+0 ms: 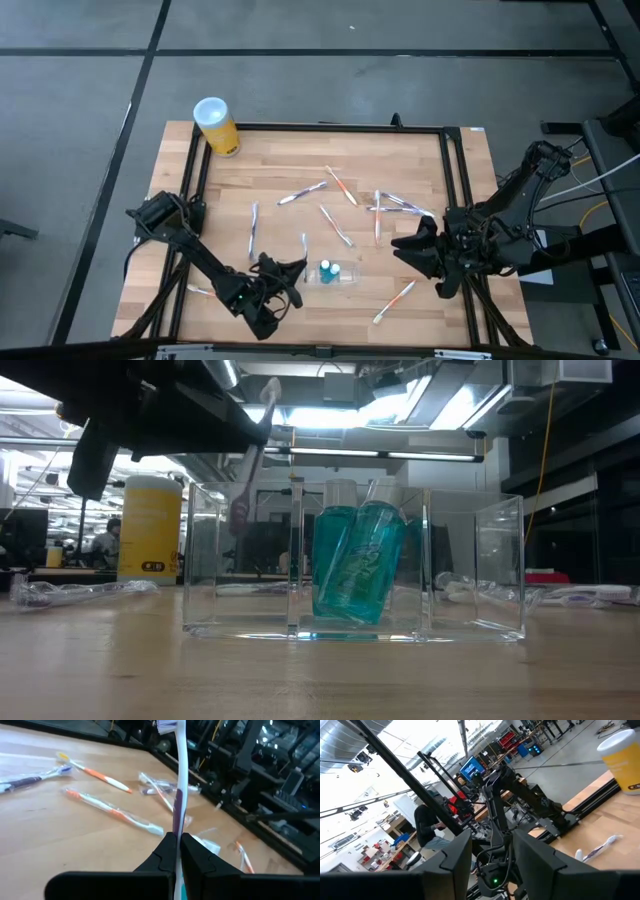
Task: Pick & Place toothbrushing station
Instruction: Put the purple toothbrush into the left section of the transparent organizer
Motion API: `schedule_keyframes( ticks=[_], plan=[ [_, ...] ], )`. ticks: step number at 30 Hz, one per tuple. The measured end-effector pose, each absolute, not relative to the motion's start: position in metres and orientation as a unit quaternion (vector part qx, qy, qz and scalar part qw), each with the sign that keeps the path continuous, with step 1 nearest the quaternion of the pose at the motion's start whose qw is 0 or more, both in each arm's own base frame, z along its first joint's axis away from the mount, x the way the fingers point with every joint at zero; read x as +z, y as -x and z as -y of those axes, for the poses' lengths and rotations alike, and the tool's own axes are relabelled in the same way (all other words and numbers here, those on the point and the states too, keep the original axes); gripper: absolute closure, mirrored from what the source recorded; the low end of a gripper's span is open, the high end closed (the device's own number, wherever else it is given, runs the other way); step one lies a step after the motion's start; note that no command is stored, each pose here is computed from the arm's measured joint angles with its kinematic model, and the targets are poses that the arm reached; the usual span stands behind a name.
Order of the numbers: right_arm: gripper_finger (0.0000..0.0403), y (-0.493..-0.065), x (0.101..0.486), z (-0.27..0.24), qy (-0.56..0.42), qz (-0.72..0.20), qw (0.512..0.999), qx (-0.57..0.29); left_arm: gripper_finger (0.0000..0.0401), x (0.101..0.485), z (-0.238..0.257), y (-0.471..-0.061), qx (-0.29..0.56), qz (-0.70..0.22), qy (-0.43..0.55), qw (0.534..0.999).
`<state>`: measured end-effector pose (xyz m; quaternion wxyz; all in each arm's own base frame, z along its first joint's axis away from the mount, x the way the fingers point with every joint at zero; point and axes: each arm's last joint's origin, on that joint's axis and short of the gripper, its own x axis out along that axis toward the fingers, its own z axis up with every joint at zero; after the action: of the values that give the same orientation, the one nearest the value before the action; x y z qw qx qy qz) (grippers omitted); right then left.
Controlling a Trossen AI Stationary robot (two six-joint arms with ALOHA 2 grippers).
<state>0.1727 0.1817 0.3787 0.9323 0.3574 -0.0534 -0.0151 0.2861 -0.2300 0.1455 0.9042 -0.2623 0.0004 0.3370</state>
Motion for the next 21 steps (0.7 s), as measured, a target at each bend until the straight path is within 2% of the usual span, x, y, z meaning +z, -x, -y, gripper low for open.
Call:
schedule_keyframes(
  ticks=[14, 21],
  plan=[
    [0.0254, -0.173, 0.379, -0.18, -0.349, 0.058, 0.935, -0.035, 0.0398, 0.144, 0.248, -0.272, 0.295, -0.044, 0.238, 0.924],
    [0.0254, -0.174, 0.379, -0.179, -0.347, 0.059, 0.935, -0.038, 0.0365, 0.143, 0.255, -0.266, 0.274, -0.071, 0.211, 0.936]
  ],
)
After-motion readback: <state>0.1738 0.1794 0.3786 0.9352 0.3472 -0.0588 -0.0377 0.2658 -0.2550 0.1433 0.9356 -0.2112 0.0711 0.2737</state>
